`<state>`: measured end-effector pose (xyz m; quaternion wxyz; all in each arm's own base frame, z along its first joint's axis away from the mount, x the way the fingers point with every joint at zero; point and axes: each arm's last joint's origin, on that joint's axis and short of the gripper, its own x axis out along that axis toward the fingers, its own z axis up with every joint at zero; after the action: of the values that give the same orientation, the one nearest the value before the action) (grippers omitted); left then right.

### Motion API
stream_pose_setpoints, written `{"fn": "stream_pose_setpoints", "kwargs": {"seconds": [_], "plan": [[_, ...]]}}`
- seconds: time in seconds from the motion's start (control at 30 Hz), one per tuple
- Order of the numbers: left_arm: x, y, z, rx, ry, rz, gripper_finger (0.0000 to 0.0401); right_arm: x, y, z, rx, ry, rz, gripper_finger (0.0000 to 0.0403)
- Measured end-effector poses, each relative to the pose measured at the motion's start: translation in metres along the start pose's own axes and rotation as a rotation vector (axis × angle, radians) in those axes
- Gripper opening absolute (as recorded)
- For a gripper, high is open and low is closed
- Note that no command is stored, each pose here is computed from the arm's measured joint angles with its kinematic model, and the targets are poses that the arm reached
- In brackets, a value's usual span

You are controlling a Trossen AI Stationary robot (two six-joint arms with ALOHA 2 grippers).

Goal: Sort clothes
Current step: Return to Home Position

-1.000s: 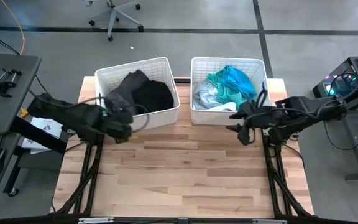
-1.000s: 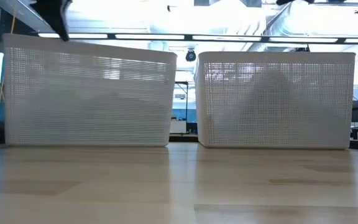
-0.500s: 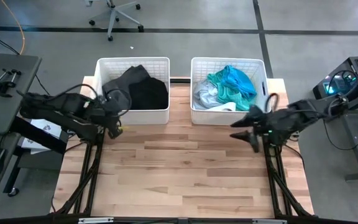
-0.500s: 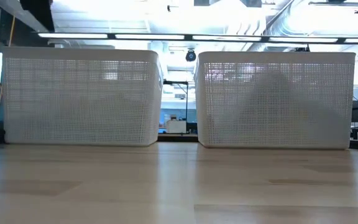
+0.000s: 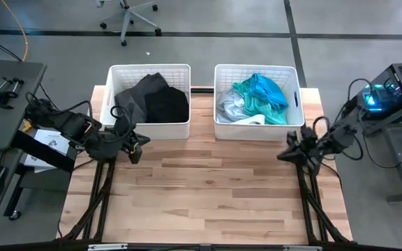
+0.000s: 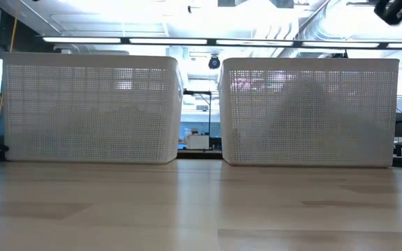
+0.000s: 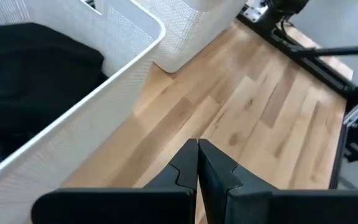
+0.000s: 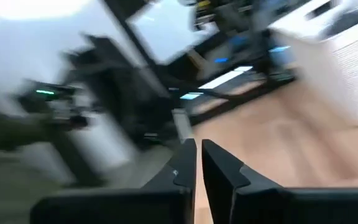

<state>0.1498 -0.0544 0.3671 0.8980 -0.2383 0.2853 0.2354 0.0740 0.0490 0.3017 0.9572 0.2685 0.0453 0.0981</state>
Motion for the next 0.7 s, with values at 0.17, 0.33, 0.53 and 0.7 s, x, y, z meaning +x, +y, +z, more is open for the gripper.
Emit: {"fn": "stream_pose_setpoints", "kwargs": {"seconds": [0.17, 0.33, 0.53, 0.7], "plan": [[0.001, 0.000, 0.000, -0.093, -0.001, 0.002, 0.0000, 0.017, -0.020, -0.053, 0.093, -0.078, 0.203, 0.0002], [0.001, 0.000, 0.000, -0.155, -0.021, 0.014, 0.0000, 0.028, -0.051, -0.075, 0.022, -0.207, 0.109, 0.0000], [0.001, -0.001, 0.000, -0.192, -0.021, 0.014, 0.0000, 0.031, -0.078, -0.069, -0.069, -0.242, 0.110, 0.0000], [0.001, 0.001, 0.000, -0.087, -0.016, 0.029, 0.0000, 0.032, -0.094, -0.067, -0.166, -0.179, 0.077, 0.0000]]}}
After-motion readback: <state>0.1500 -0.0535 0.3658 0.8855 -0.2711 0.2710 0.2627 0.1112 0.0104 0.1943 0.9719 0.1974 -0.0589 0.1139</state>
